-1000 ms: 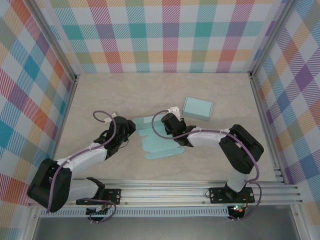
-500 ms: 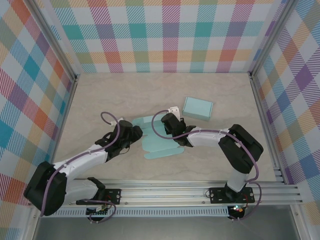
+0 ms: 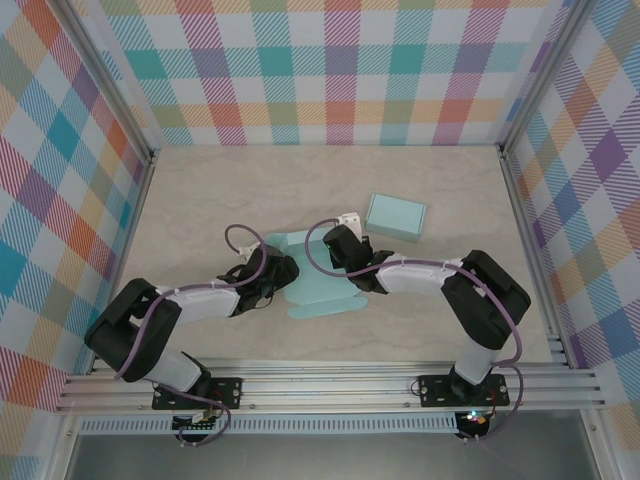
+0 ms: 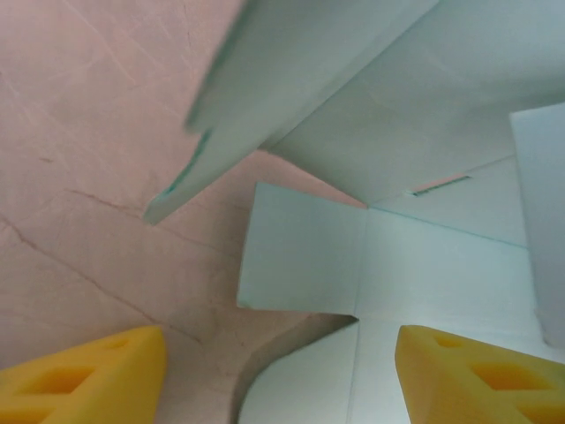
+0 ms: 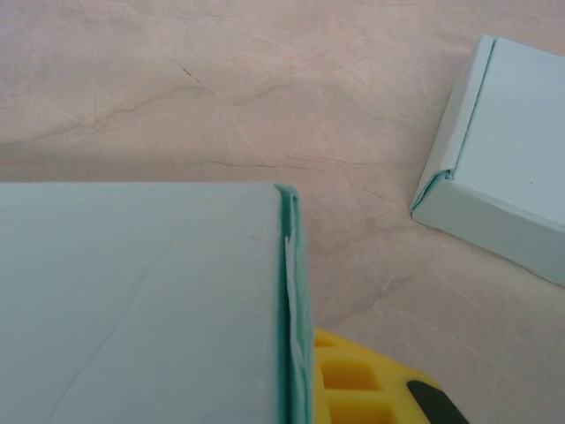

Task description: Fold the paper box

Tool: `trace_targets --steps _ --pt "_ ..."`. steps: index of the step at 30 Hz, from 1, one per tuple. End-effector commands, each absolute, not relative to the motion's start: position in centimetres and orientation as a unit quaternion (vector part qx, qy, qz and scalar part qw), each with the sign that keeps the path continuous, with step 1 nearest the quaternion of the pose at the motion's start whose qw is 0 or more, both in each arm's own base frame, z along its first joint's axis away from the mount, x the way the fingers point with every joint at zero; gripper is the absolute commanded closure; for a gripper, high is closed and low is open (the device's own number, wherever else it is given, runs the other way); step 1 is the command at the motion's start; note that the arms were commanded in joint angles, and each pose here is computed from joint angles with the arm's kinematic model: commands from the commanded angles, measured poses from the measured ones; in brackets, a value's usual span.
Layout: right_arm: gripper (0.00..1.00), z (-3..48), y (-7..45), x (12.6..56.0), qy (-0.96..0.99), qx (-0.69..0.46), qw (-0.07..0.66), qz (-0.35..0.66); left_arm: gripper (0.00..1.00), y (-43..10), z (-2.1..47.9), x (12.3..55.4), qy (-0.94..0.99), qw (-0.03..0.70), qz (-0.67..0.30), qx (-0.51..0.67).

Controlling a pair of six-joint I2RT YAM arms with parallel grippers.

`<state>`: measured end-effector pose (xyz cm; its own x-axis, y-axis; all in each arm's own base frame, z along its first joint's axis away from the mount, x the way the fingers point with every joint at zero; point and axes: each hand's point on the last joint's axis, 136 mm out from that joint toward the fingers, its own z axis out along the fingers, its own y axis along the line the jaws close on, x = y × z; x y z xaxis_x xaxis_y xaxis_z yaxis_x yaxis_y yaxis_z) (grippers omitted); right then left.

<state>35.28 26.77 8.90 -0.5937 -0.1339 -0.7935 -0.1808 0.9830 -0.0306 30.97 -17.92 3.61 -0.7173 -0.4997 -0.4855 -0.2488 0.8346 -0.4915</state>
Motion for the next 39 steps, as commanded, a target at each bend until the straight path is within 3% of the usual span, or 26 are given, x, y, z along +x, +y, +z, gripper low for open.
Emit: trace_targets --steps 1,6,15,22,30,32,36,39 --pt "1.0 10.3 27.4 35.1 0.888 -0.074 0.45 0.054 0.3 -18.3 3.9 32.5 0.897 0.337 -0.2 -0.205" --pt "1.0 10.0 27.3 35.1 0.89 -0.073 0.448 0.052 0.36 -18.8 4.3 33.4 0.89 0.35 -0.21 -0.202" --pt "1.0 9.7 27.5 35.0 0.89 -0.069 0.446 0.059 0.37 -19.9 5.9 35.1 0.873 0.386 -0.232 -0.186" --pt "1.0 9.4 27.5 35.0 0.892 -0.069 0.442 0.058 0.53 -20.0 6.3 35.3 0.868 0.394 -0.238 -0.184" --pt "1.0 8.5 27.8 35.0 0.897 -0.07 0.433 0.06 0.6 -20.5 7.4 35.7 0.866 0.401 -0.243 -0.172" --pt "1.0 8.4 27.9 34.9 0.897 -0.07 0.431 0.062 0.65 -20.9 7.3 35.9 0.866 0.399 -0.247 -0.171" --pt "1.0 8.0 27.9 34.9 0.9 -0.072 0.426 0.059 0.64 -22.2 7.7 36.2 0.864 0.397 -0.263 -0.162" --pt "1.0 7.5 27.9 34.9 0.902 -0.071 0.421 0.056 0.56 -22.8 8.1 36.1 0.865 0.401 -0.261 -0.153"
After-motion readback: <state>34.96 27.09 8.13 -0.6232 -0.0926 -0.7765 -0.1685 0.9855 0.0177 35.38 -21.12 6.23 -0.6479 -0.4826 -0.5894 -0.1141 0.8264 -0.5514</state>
